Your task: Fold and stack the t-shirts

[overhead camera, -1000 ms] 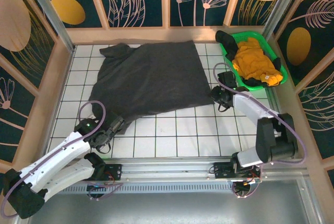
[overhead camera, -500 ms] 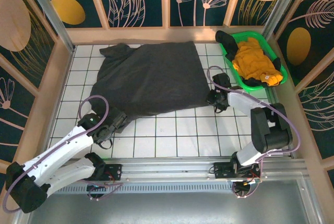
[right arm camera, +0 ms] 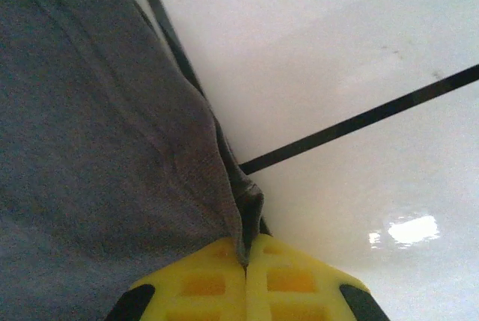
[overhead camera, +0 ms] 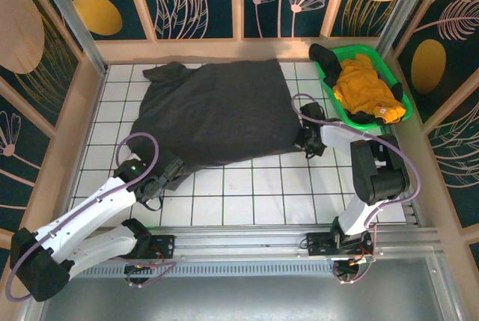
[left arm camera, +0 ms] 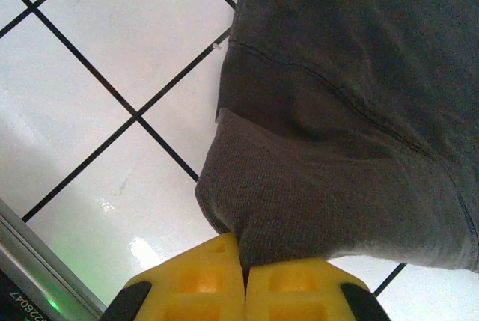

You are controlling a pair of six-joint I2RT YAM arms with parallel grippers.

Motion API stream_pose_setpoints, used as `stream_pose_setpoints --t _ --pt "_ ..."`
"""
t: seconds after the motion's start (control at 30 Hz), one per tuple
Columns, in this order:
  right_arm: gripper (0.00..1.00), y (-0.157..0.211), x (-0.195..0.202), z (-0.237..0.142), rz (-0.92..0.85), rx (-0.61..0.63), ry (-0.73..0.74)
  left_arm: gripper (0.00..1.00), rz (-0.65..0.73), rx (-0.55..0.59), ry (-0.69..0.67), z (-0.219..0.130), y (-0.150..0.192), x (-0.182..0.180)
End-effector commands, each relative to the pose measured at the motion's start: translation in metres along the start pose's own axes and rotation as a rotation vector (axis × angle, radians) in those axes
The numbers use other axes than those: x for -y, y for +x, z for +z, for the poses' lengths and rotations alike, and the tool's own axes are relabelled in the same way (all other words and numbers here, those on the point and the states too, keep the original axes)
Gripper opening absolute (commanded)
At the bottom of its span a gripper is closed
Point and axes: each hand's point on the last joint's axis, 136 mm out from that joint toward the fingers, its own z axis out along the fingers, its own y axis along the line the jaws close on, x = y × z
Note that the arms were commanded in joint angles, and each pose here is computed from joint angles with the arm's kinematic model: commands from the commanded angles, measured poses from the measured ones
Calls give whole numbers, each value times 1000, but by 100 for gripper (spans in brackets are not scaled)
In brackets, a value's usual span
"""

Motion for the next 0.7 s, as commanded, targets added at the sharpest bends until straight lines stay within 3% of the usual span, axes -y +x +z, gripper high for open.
stream_pose_setpoints --t 0.0,0.37,0.5,0.67 --pt "0 7 33 -17 72 20 131 0 32 25 -23 -4 -7 -4" --pt "0 120 105 -68 268 -154 158 0 61 -90 -30 -1 15 -14" --pt "0 119 97 -74 263 -137 117 0 28 -128 -15 -4 21 -19" --pt "0 98 84 -82 264 -81 78 0 25 -88 27 -10 10 -4"
